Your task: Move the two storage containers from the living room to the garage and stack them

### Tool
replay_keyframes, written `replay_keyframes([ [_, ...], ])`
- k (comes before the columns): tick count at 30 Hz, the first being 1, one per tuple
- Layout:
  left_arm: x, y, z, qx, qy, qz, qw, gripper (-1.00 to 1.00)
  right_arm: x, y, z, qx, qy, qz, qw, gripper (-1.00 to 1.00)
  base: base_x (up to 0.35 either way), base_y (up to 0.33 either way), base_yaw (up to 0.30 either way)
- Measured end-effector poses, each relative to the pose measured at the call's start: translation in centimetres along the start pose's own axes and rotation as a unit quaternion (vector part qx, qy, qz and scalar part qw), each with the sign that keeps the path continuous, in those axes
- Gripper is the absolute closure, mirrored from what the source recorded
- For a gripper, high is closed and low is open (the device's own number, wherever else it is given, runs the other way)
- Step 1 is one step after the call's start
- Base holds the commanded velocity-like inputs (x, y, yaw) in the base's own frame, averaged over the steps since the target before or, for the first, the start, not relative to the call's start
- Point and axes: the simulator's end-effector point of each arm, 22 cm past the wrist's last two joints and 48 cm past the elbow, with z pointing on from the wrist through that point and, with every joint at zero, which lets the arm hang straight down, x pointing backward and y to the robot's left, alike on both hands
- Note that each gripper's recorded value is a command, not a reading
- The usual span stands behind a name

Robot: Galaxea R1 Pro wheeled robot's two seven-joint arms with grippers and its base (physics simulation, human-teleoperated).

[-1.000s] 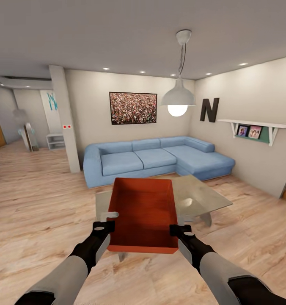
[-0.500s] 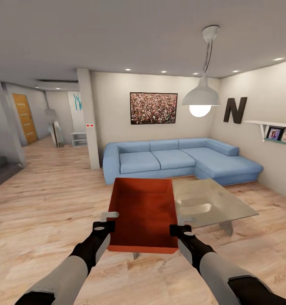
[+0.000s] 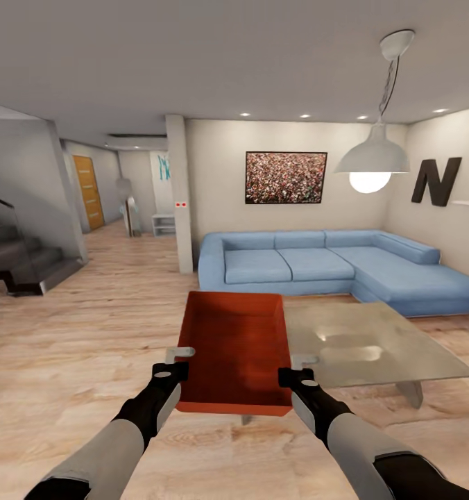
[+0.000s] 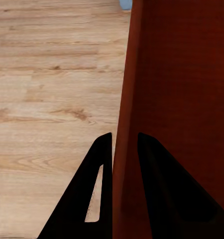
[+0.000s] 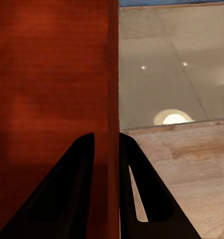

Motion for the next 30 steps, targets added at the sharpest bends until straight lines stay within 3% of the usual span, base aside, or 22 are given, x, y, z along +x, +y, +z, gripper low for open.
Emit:
replay_keyframes([
  [30,0.01,-0.03,-0.01,0.0,0.0,0.0,1.0,1.0,0.0,-0.03,0.01,0.0,0.0,0.0,1.0,1.0,0.0,0.0,0.3],
])
